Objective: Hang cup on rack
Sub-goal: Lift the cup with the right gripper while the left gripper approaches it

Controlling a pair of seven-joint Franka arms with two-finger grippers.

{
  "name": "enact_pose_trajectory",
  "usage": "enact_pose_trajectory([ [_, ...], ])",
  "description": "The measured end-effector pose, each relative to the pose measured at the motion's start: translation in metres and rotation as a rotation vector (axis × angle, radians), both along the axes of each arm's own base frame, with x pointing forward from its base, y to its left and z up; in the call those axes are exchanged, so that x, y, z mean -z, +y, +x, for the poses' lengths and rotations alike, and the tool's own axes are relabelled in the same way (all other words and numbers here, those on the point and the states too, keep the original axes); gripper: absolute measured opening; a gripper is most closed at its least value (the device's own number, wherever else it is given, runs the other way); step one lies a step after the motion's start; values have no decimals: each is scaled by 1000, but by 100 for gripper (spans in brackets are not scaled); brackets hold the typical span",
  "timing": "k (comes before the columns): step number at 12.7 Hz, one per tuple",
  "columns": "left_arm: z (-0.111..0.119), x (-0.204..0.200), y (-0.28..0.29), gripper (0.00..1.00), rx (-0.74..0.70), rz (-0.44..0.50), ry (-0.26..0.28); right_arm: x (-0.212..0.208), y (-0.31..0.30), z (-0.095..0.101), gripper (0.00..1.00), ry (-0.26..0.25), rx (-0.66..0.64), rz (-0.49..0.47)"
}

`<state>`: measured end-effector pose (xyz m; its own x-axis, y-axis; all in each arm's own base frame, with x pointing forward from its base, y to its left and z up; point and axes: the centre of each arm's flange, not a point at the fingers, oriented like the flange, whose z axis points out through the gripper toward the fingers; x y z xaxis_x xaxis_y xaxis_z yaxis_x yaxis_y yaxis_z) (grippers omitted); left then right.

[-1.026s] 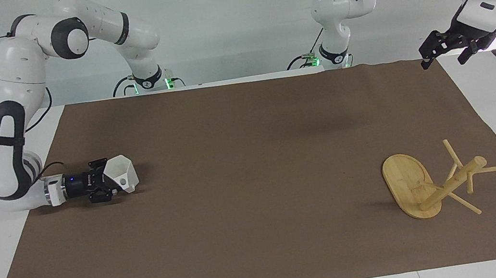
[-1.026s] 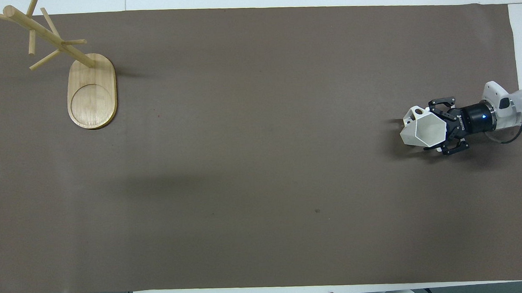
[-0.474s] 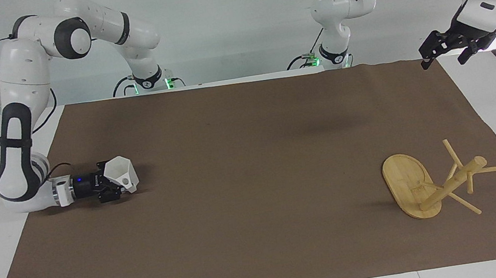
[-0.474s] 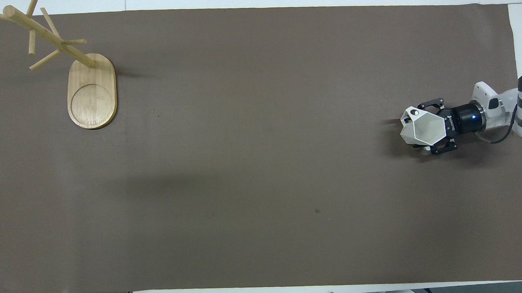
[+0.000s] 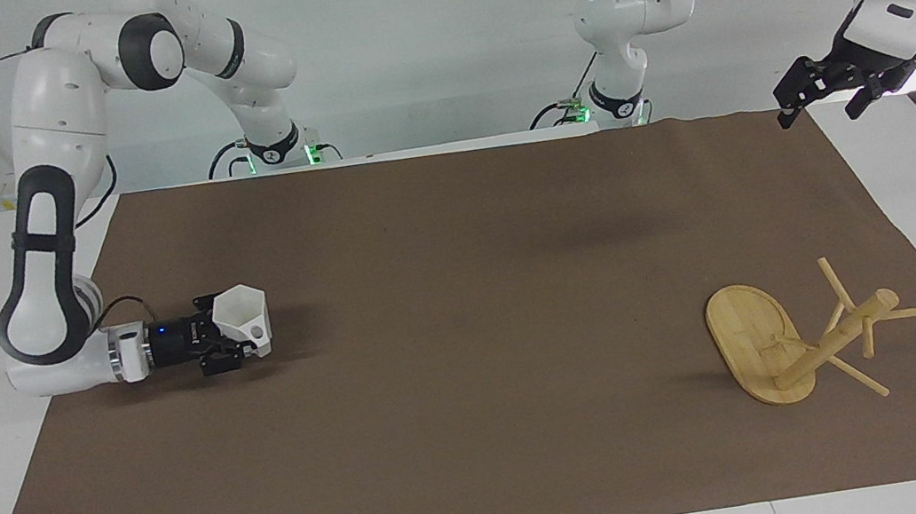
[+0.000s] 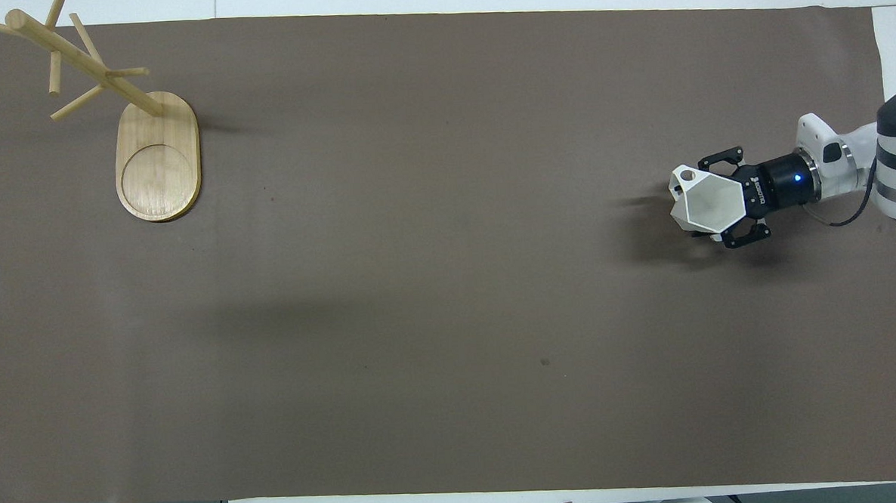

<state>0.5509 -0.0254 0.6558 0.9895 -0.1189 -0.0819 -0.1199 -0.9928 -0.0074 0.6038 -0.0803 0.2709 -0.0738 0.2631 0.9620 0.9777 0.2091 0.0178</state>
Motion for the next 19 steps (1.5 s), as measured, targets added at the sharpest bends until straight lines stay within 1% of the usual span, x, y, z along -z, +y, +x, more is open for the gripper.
enact_pose_trajectory([
  [1, 0, 0, 0, 100, 0, 0, 0, -17, 35, 7, 79, 5, 26, 11],
  [2, 0, 0, -1, 100, 1, 0, 0, -20, 68, 10, 79, 10, 55, 26],
  [3, 0, 0, -3, 100, 6, 0, 2, -13, 102, 10, 79, 21, 92, 47],
  [5, -2, 1, -13, 100, 24, -2, 10, 6, 173, 7, 79, 61, 184, 105],
  [7, -6, 8, -37, 100, 39, -1, 13, 13, 243, 2, 79, 98, 260, 127],
  [9, -13, 22, -87, 100, -29, -5, -48, 9, 302, -4, 79, 150, 329, 158],
  [11, -36, 37, -167, 100, -120, -14, -95, 5, 357, -18, 79, 175, 368, 157],
  [12, -49, 41, -205, 100, -168, -24, -115, 3, 382, -28, 79, 174, 371, 139],
  [13, -61, 45, -235, 100, -209, -37, -133, 1, 403, -37, 79, 159, 387, 104],
  [15, -75, 56, -274, 100, -261, -52, -143, -11, 430, -47, 79, 127, 452, 45],
  [17, -76, 76, -288, 100, -334, -45, -132, -21, 456, -64, 79, 135, 479, 53],
  [19, -68, 103, -288, 100, -390, -45, -131, -22, 469, -73, 79, 131, 481, 70],
])
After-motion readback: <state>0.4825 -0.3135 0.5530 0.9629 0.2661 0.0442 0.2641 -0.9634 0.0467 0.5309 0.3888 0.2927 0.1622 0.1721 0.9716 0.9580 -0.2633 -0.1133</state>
